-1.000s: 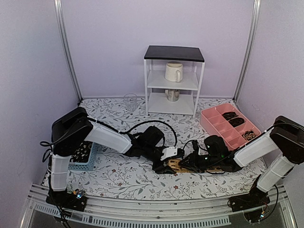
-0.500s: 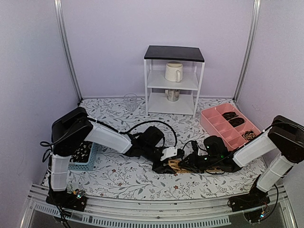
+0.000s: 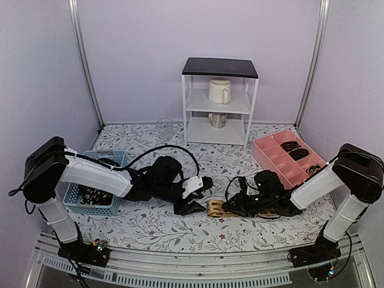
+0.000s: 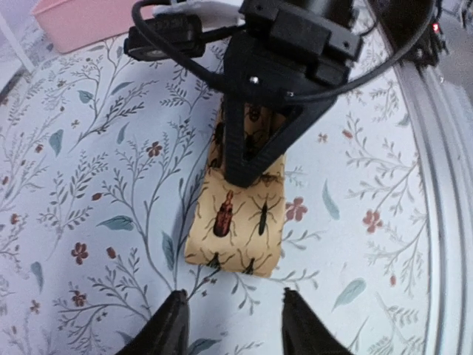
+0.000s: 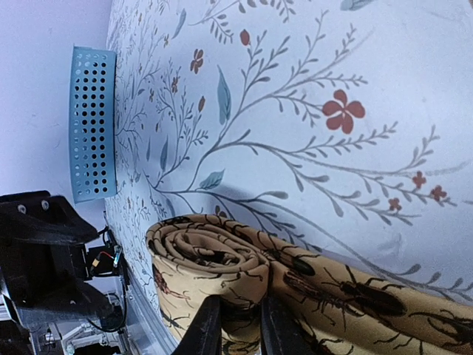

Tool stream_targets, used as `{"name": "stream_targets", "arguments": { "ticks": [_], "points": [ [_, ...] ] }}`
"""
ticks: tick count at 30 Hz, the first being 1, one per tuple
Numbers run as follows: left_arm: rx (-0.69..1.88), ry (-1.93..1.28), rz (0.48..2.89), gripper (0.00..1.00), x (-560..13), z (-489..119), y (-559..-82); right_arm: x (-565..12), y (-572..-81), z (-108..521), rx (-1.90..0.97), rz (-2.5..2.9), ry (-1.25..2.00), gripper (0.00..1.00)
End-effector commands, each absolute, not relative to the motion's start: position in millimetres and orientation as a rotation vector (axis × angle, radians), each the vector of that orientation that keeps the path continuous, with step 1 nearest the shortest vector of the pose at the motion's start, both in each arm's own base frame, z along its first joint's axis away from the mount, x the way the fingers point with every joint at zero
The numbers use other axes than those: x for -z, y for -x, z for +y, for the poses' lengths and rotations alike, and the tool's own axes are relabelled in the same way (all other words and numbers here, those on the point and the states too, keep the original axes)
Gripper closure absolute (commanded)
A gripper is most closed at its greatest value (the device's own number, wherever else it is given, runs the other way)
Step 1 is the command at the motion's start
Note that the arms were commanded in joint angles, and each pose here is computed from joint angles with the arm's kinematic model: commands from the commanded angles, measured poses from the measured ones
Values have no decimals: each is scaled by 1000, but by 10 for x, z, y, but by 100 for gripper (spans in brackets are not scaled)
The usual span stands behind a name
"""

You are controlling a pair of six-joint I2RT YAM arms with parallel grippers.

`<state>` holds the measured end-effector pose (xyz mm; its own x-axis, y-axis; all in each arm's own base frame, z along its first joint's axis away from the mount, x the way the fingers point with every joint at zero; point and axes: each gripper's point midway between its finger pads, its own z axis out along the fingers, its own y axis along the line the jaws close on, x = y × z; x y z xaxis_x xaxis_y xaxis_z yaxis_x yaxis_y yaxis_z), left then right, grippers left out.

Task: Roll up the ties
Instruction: Roll the tie at the center of the board.

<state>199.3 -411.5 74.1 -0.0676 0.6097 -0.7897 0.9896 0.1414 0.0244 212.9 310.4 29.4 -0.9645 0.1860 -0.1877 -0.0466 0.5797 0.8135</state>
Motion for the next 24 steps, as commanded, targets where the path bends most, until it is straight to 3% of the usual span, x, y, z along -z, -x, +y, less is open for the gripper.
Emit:
{"name": "stream_targets", "arguments": {
  "ticks": [1, 8, 24],
  "points": [
    [690, -1245, 1995, 67, -701, -3849, -2233, -211, -2094, 3202, -1311, 2607, -86, 81],
    [745, -983, 2182, 99, -469, -3689, -2253, -227, -2073, 3374, -1321, 2626, -53, 81],
    [939, -959, 2281, 100, -91, -3982, -2016, -218, -2088, 3275, -1229, 2627, -23, 80]
  ]
}}
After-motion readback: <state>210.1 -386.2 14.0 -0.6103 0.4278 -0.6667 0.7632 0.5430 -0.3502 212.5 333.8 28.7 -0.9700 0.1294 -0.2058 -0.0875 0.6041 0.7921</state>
